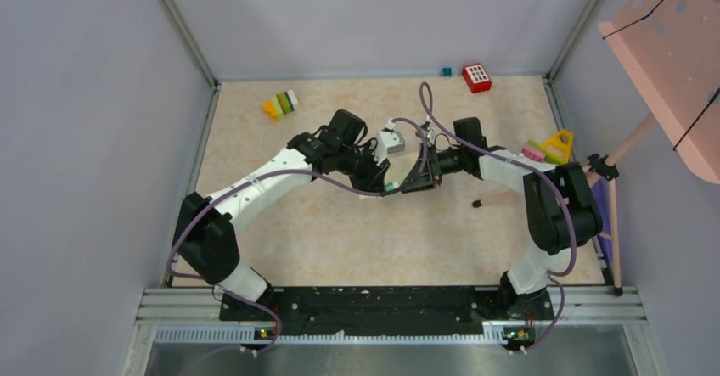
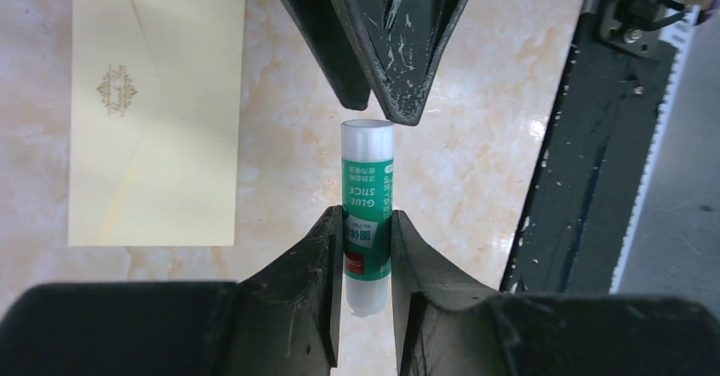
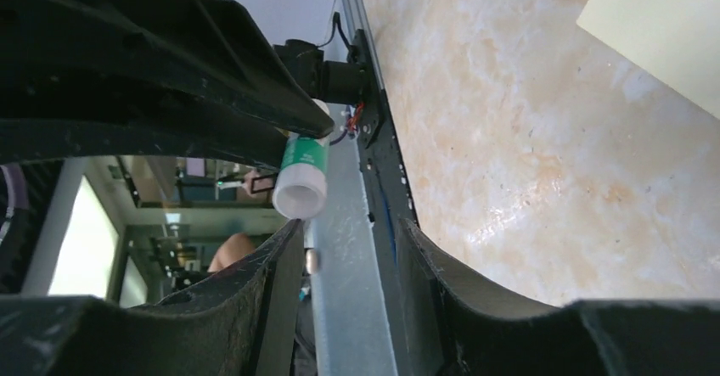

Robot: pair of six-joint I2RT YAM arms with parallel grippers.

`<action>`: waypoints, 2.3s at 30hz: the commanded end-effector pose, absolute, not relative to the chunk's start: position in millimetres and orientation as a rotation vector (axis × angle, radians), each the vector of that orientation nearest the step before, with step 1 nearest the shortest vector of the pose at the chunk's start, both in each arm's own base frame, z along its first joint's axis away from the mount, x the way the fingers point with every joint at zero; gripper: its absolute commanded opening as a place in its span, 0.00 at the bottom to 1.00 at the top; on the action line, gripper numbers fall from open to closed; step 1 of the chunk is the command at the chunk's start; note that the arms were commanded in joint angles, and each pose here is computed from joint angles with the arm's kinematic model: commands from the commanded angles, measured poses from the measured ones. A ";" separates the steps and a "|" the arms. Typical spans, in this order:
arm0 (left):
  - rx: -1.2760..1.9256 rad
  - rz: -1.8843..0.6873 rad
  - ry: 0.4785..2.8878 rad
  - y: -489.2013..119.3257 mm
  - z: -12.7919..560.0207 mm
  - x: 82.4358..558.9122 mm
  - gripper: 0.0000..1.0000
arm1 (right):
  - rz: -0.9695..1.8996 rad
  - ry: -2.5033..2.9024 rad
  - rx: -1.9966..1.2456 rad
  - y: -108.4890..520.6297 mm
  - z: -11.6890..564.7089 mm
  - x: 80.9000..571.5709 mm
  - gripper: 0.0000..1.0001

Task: Place the letter into the envelope and seal it
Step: Screw the solid glue.

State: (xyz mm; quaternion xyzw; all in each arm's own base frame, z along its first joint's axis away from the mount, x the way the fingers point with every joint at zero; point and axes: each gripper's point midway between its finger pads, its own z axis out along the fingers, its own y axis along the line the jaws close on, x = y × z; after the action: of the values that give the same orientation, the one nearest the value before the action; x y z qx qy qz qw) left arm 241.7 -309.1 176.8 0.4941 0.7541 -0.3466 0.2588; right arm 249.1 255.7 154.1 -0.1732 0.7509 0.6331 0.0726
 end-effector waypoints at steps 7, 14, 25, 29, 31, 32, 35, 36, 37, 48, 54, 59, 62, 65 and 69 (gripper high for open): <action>1.388 -0.662 1.990 -315.9 164.8 255.9 0.00 | 1.993 2.206 -0.484 259.7 174.3 261.7 0.43; 1.409 -0.649 1.970 -321.4 165.1 251.2 0.00 | 1.990 2.232 -0.453 260.6 167.3 265.6 0.38; 1.414 -0.639 1.977 -321.6 160.9 251.6 0.00 | 1.992 2.228 -0.495 263.3 166.8 260.4 0.29; 1.420 -0.656 1.981 -323.0 159.7 249.3 0.00 | 1.969 2.209 -0.555 265.7 167.1 257.5 0.23; 1.428 -0.682 1.981 -324.9 160.2 246.4 0.00 | 1.949 2.193 -0.598 266.0 167.1 255.7 0.21; 1.435 -0.700 1.982 -326.0 160.0 243.9 0.00 | 1.936 2.183 -0.620 265.7 166.6 255.2 0.21; 1.458 -0.800 2.032 -328.5 161.5 232.7 0.00 | 1.885 2.115 -0.722 264.1 169.8 253.6 0.21; 1.468 -0.871 2.045 -330.0 163.0 227.8 0.00 | 1.867 2.083 -0.761 263.3 172.0 252.5 0.20; 1.470 -0.944 2.053 -331.4 165.2 223.4 0.00 | 1.846 2.054 -0.802 262.4 172.7 250.4 0.21; 1.379 -1.585 2.046 -326.0 186.8 206.1 0.00 | 1.566 1.561 -1.267 249.7 189.9 210.3 0.22; 1.363 -1.815 1.998 -327.6 193.6 192.7 0.00 | 1.429 1.349 -1.401 248.7 191.5 191.4 0.24; 1.372 -1.900 1.952 -326.3 202.8 187.1 0.00 | 1.338 1.281 -1.442 246.4 191.7 186.7 0.37; 1.375 -1.865 1.950 -323.5 205.2 190.0 0.00 | 1.313 1.330 -1.414 246.1 194.9 191.4 0.50; 1.374 -1.727 1.991 -319.1 201.6 200.7 0.00 | 1.392 1.488 -1.281 247.1 204.9 202.0 0.54; 1.325 -1.448 2.015 -314.5 195.4 222.0 0.00 | 1.614 1.633 -1.124 241.0 220.0 212.0 0.55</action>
State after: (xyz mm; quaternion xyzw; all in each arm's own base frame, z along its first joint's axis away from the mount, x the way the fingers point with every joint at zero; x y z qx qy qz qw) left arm 202.6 -318.8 177.1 0.4474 0.6886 -0.5669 0.0655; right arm 196.4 240.6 189.6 -0.4767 0.5970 0.5567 0.3262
